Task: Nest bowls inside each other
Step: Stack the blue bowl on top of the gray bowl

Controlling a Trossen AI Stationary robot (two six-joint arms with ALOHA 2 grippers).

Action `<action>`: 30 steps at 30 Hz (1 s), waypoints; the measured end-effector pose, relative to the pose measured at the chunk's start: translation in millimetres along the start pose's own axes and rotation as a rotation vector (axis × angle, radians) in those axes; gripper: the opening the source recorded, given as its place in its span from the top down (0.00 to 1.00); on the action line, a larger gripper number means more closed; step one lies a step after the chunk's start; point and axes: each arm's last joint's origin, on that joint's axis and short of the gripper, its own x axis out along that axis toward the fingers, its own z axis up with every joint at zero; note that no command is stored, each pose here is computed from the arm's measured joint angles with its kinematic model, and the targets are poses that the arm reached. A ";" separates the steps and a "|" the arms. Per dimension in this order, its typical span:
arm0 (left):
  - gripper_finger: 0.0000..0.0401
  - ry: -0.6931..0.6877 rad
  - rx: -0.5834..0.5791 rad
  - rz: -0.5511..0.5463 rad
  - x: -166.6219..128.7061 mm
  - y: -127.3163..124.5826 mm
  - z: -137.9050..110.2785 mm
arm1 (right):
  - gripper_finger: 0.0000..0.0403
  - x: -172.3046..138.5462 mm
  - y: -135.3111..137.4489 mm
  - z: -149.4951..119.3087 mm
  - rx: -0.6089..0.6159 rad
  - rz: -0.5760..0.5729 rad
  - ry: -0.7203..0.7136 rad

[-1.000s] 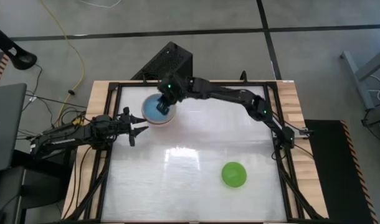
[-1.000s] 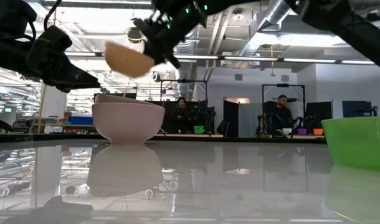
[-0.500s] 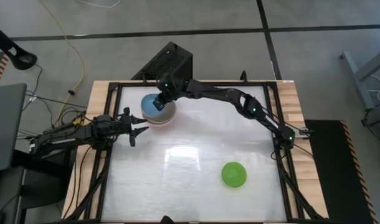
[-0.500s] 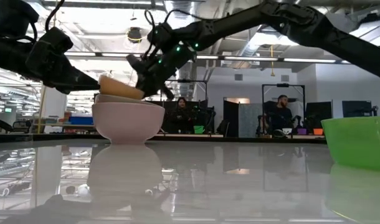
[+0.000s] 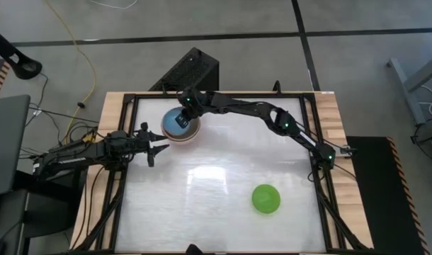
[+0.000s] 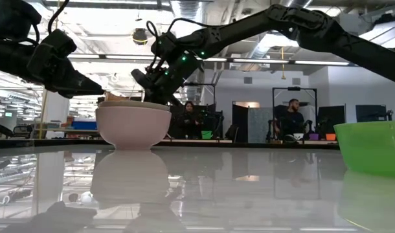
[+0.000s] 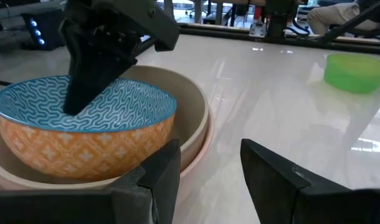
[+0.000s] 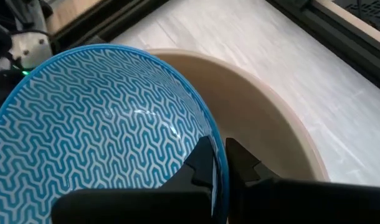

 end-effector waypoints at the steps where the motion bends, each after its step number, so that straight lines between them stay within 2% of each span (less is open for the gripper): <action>1: 0.61 0.000 0.000 0.000 0.0 0.0 0.0 | 0.95 -0.1 -0.3 -0.4 -0.004 -0.005 0.003; 22: 0.61 0.000 0.000 0.000 0.0 0.0 0.0 | 0.95 -1.1 -6.4 -5.4 -0.002 -0.038 0.068; 30: 0.61 0.000 0.000 0.000 0.0 0.0 0.0 | 0.81 -1.6 -6.2 -5.2 0.001 -0.038 0.068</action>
